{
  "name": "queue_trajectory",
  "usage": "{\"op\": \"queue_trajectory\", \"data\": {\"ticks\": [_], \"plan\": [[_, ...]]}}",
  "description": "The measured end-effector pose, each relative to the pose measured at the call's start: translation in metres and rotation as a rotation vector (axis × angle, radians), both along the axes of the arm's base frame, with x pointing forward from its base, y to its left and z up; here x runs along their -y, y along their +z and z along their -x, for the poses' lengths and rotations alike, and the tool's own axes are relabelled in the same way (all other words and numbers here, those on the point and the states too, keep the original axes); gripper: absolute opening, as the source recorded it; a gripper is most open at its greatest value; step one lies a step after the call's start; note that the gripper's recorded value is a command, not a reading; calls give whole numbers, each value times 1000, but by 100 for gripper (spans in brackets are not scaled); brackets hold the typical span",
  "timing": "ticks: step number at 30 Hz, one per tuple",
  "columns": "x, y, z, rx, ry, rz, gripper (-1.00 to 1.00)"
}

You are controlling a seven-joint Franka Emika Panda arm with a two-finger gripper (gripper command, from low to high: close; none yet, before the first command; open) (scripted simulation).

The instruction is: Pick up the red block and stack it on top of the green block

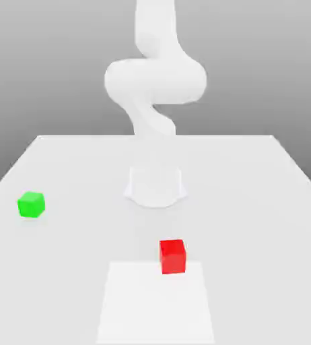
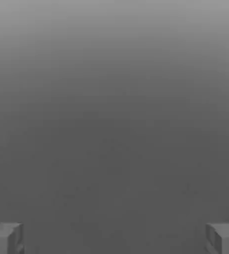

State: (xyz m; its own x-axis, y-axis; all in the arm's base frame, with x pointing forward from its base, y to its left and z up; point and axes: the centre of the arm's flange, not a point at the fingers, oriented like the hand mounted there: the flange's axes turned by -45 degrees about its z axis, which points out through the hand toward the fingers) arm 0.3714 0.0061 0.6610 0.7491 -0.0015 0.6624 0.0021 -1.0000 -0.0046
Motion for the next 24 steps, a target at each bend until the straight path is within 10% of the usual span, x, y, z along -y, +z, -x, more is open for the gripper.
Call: {"op": "queue_trajectory", "data": {"ticks": [9, 17, 24], "plan": [[-21, -225, -36, -331, 51, 20, 0], [-29, -429, 38, -667, 97, 42, 0], [-30, -508, 57, -722, 104, 45, 0]]}}
